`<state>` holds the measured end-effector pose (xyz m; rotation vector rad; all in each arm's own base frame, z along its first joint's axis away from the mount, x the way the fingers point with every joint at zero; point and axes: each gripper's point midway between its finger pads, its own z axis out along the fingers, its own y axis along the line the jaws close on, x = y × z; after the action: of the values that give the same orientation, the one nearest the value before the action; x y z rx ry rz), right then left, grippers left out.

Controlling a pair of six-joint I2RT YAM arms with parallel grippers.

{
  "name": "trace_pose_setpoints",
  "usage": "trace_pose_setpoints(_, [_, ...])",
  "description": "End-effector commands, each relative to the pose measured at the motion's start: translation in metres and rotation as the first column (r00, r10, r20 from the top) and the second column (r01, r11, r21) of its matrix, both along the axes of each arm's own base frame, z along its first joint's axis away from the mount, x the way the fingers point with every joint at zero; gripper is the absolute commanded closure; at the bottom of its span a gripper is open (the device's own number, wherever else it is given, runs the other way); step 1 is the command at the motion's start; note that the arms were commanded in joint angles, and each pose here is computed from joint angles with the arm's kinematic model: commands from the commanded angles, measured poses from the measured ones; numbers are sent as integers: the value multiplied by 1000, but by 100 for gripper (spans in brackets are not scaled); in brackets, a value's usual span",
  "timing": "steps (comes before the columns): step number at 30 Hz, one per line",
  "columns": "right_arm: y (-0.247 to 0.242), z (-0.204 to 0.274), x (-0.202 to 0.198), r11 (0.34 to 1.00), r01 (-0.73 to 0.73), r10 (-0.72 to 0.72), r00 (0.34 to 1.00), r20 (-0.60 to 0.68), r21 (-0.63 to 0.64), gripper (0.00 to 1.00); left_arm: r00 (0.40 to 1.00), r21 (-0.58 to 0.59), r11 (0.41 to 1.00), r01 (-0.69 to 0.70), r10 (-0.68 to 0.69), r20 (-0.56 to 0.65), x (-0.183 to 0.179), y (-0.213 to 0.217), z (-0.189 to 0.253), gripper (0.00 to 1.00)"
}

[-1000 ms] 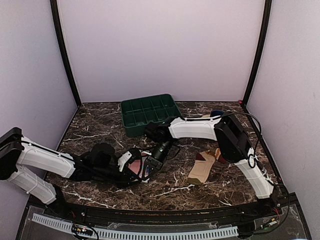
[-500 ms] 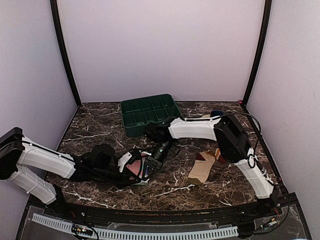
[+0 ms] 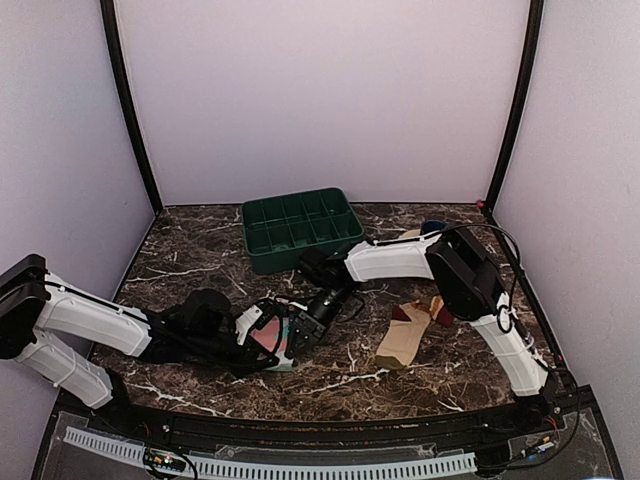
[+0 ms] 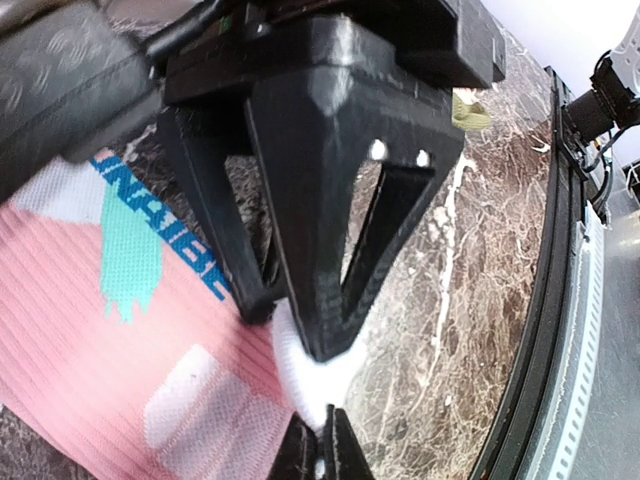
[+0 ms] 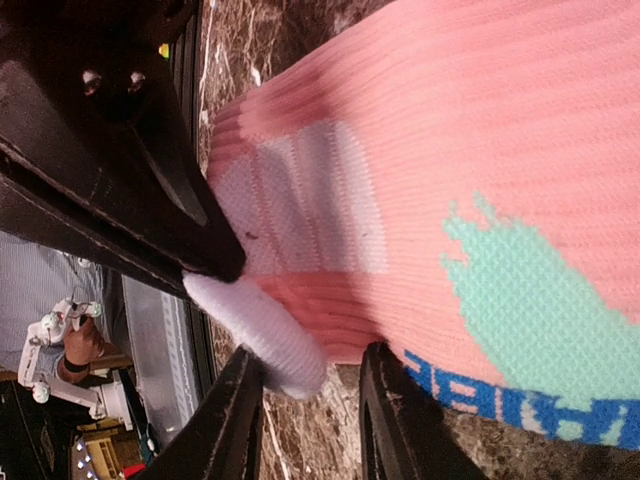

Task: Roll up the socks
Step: Roll the sock at the center of the board.

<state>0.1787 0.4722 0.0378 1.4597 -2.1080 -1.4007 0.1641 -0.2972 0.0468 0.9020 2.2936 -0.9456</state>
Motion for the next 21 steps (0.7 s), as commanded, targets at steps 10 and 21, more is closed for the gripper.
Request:
trace_pose_setpoints(10, [5, 29, 39, 981, 157, -166, 984, 70, 115, 60, 997, 53, 998, -43, 46, -58, -4, 10, -8, 100])
trace_pose_setpoints(21, [-16, 29, 61, 933, 329, -359, 886, 293, 148, 60, 988, 65, 994, -91, 98, -120, -3, 9, -5, 100])
